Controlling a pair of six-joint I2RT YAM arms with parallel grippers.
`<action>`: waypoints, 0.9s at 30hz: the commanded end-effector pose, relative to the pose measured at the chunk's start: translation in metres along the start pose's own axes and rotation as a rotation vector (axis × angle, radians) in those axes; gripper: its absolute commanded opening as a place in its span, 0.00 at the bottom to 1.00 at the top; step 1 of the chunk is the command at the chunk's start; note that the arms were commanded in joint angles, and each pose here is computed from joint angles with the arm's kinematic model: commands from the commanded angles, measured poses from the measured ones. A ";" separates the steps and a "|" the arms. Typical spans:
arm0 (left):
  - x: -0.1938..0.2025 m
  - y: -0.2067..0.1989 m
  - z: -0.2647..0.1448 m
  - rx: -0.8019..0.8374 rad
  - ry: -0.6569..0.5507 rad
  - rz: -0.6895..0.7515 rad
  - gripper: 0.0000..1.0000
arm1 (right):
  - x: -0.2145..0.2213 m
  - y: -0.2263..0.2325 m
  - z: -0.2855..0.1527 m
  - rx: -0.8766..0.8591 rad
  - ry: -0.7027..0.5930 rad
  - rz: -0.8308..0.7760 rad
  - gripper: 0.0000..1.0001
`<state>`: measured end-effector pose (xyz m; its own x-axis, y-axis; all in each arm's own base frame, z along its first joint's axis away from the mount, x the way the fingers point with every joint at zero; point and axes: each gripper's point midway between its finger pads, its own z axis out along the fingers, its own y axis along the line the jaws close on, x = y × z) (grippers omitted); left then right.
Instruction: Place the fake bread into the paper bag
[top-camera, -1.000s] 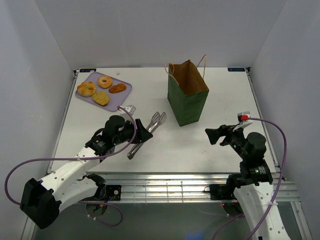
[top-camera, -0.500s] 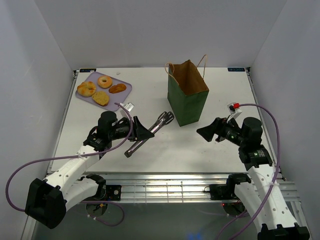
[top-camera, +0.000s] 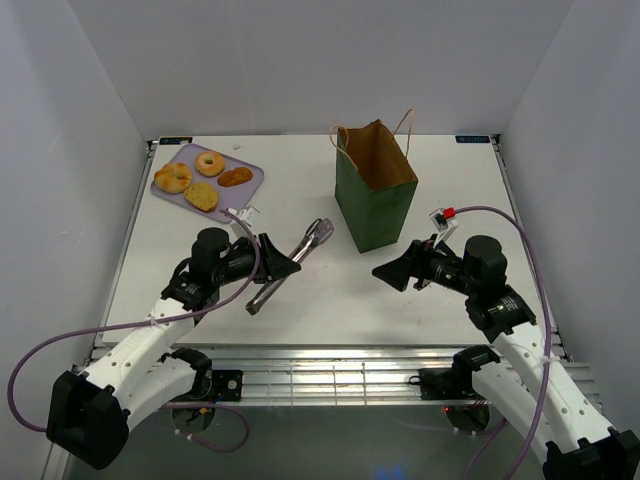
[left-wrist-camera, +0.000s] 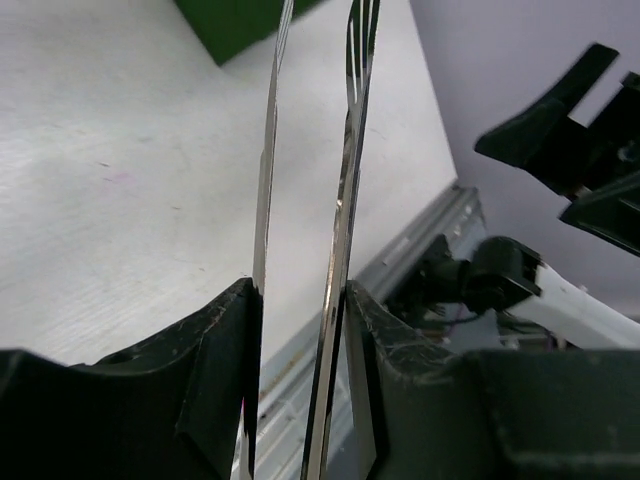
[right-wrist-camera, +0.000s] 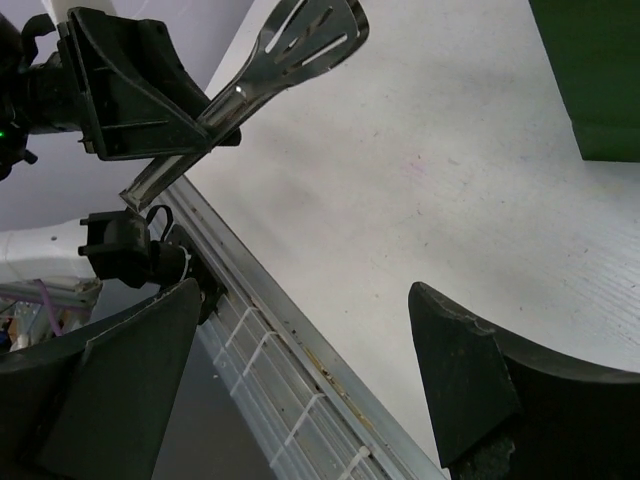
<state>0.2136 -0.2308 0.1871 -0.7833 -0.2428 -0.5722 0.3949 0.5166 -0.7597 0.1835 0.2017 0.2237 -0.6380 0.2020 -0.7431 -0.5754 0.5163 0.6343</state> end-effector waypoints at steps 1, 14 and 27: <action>-0.023 0.037 -0.005 -0.205 -0.134 0.103 0.49 | -0.002 -0.006 0.004 0.017 -0.031 0.014 0.90; -0.039 0.124 0.034 -0.449 -0.303 0.153 0.53 | -0.004 -0.011 -0.002 0.084 -0.025 0.022 0.90; -0.011 0.180 0.052 -0.669 -0.272 0.253 0.61 | -0.005 -0.034 -0.006 0.204 -0.072 0.031 0.90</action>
<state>0.3094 -0.1794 0.0426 -0.5683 -0.2062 -0.7966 0.1213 0.9365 -0.3290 0.1954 0.1820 0.1989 -0.6444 0.2597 -0.7192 -0.4419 0.6411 0.6274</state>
